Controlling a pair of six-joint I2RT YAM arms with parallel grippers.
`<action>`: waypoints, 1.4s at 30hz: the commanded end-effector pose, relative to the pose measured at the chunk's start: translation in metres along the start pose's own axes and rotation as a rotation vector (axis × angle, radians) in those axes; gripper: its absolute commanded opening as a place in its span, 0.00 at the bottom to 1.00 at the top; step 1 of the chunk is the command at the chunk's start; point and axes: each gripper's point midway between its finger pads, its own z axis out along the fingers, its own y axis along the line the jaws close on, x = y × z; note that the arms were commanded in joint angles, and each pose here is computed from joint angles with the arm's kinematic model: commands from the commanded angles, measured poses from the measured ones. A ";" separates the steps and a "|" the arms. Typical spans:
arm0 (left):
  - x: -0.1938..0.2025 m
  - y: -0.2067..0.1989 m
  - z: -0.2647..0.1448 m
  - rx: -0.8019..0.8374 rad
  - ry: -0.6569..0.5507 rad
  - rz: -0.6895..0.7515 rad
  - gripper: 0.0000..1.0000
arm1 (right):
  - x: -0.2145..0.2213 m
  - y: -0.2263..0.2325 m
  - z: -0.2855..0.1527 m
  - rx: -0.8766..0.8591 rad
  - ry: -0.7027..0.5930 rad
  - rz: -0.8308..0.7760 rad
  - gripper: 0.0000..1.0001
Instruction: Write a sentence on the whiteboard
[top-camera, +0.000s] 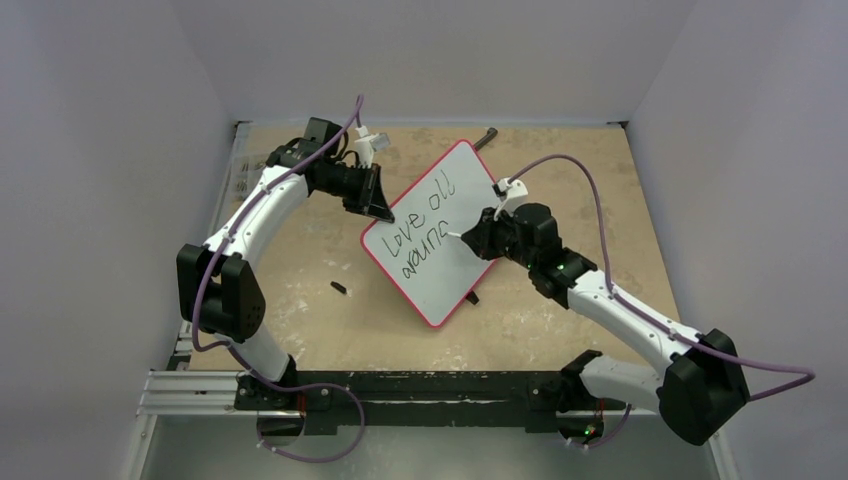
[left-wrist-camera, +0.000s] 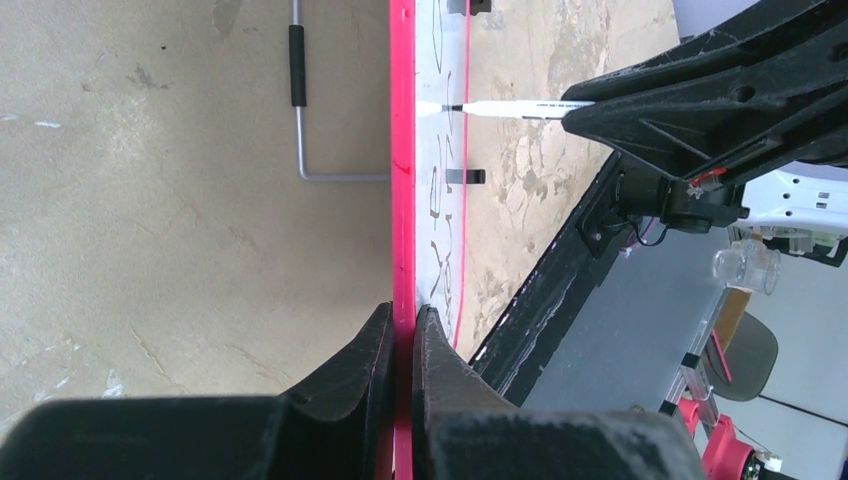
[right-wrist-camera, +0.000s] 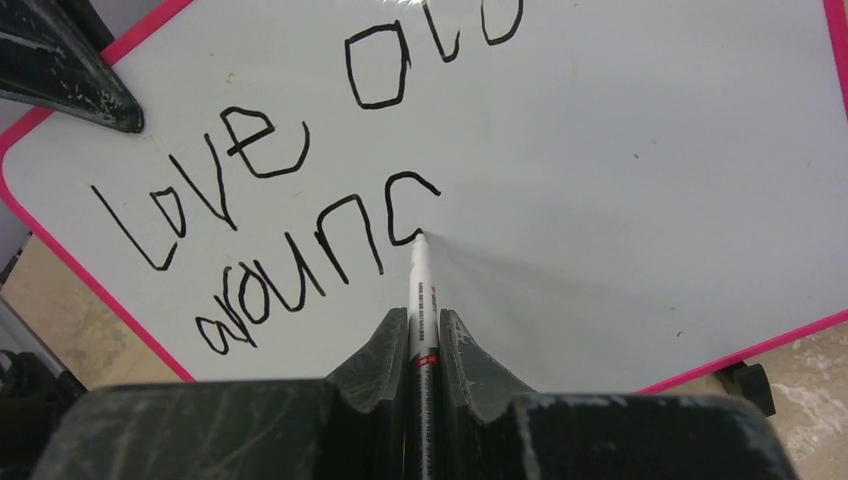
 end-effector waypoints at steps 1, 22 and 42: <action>-0.013 -0.012 -0.011 -0.004 -0.068 0.114 0.00 | -0.023 -0.007 0.006 0.073 -0.034 -0.007 0.00; -0.013 -0.012 -0.010 -0.007 -0.066 0.115 0.00 | -0.052 0.011 0.020 0.012 -0.072 -0.007 0.00; -0.013 -0.013 -0.011 -0.009 -0.067 0.117 0.00 | 0.008 -0.004 0.007 0.014 0.032 0.018 0.00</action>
